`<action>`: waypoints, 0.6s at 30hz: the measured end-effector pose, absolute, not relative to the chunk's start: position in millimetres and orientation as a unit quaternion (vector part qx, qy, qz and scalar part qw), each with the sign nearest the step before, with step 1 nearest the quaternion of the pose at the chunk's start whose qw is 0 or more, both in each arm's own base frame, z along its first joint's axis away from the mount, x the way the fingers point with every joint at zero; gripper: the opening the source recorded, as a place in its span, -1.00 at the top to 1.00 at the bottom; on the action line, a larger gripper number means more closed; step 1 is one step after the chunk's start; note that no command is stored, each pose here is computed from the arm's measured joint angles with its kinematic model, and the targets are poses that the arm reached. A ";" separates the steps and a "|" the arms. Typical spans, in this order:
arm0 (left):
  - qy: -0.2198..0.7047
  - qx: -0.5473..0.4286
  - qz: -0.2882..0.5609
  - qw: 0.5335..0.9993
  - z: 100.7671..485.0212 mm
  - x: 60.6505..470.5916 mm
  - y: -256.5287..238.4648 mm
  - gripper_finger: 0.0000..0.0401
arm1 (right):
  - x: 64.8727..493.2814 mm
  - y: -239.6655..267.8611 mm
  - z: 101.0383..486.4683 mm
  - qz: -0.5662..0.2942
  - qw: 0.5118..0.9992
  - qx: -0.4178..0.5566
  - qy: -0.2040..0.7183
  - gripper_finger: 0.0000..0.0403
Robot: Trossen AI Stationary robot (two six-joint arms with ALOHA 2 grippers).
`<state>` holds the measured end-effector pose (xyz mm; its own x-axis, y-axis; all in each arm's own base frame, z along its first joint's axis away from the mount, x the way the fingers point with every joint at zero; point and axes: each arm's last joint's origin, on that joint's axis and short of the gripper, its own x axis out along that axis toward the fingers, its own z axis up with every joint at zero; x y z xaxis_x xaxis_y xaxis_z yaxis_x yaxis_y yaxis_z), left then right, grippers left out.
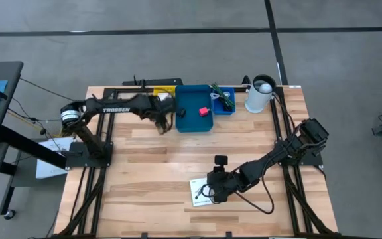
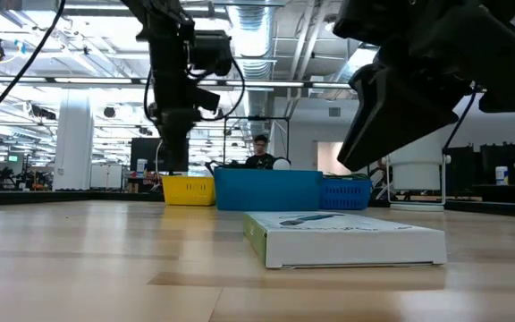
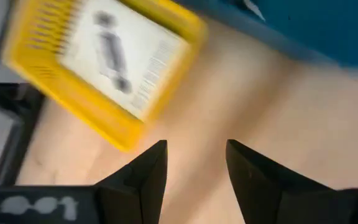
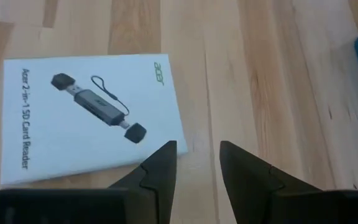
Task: Pick and place items into bin
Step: Put the card reader box into the yellow basket
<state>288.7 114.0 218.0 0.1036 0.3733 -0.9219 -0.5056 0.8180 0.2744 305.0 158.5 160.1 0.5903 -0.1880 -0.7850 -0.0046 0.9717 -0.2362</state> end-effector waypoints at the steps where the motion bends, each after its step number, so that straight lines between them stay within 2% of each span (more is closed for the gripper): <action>1: 0.613 -0.047 0.276 0.739 217.3 289.6 104.7 0.23 | 304.8 158.3 159.9 -0.052 0.885 -0.108 0.451 0.41; 8: 0.638 0.000 0.148 0.756 215.8 302.1 31.1 0.23 | 300.0 159.3 157.6 -0.043 0.873 -0.108 0.473 0.41; 18: 0.524 0.099 0.044 0.845 222.9 321.3 -65.0 0.23 | 278.9 181.6 154.3 -0.020 0.858 -0.115 0.500 0.41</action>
<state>321.3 -65.0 222.9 0.4478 0.1775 -0.8764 0.0294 0.9766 0.2129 278.9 181.6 154.3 0.4991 -0.1490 -0.8536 -0.0812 0.9727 -0.2173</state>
